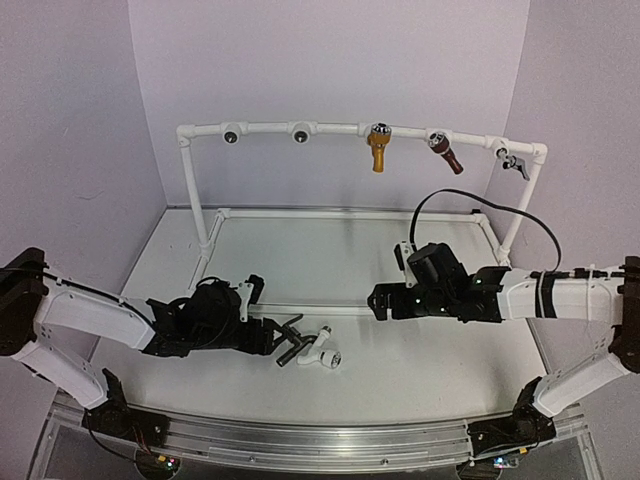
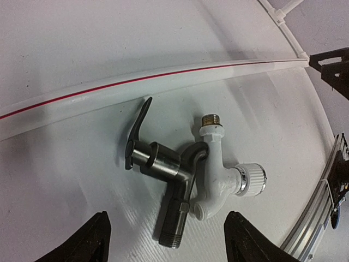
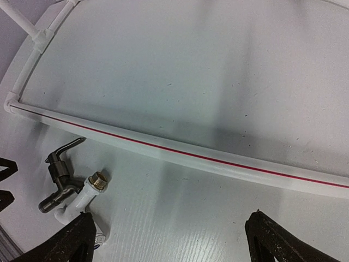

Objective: Install the water faucets
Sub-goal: Pick up the water faucet from the center of the board.

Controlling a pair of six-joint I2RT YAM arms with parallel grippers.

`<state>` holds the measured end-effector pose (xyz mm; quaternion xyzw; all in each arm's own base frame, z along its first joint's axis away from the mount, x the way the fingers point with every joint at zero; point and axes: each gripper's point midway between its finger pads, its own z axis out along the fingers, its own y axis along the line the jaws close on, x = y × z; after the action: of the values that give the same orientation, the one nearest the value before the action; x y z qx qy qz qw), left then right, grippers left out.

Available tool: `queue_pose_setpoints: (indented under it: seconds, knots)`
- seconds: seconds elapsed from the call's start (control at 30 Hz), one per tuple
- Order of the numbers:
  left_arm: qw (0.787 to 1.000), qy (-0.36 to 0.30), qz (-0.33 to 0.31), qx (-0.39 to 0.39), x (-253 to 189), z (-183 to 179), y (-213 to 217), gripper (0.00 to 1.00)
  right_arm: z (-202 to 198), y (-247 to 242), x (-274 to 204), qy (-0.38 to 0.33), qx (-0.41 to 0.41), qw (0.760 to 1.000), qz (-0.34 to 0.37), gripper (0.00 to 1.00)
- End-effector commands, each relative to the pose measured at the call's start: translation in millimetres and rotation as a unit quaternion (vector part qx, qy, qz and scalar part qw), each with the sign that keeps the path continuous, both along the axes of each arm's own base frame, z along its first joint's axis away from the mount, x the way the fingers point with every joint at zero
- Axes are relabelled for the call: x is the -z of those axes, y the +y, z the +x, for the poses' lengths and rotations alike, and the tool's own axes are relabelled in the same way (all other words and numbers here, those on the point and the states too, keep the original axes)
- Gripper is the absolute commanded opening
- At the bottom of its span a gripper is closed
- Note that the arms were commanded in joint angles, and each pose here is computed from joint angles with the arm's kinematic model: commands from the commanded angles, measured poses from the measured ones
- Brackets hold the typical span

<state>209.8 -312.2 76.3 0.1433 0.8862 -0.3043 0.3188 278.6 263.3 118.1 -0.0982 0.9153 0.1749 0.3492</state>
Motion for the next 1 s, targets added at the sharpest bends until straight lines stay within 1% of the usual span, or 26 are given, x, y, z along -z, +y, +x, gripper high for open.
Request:
queue_pose_setpoints:
  seconds: [0.0, 0.37, 0.63, 0.83, 0.97]
  knots:
    - [1.0, 0.017, -0.021, -0.003, -4.4, 9.3, -23.7, 0.74, 9.5, 14.6, -23.1, -0.028, 0.003, 0.999, 0.024, 0.98]
    - [0.999, 0.044, 0.017, -0.004, 20.3, 21.6, -43.8, 0.74, 3.2, 23.5, -13.9, -0.022, -0.009, 1.0, 0.013, 0.98]
    - [0.996, 0.071, 0.058, -0.014, 43.5, 28.9, -41.7, 0.74, 0.1, 36.2, -9.5, -0.018, -0.023, 1.0, 0.011, 0.98]
    - [0.995, 0.075, 0.062, -0.033, 49.2, 43.5, -35.5, 0.74, -4.0, 45.9, -4.2, -0.015, -0.033, 0.999, 0.006, 0.98]
    - [0.994, 0.079, 0.067, -0.036, 53.0, 50.1, -39.4, 0.74, -5.0, 49.3, -0.8, -0.013, -0.034, 0.999, 0.002, 0.98]
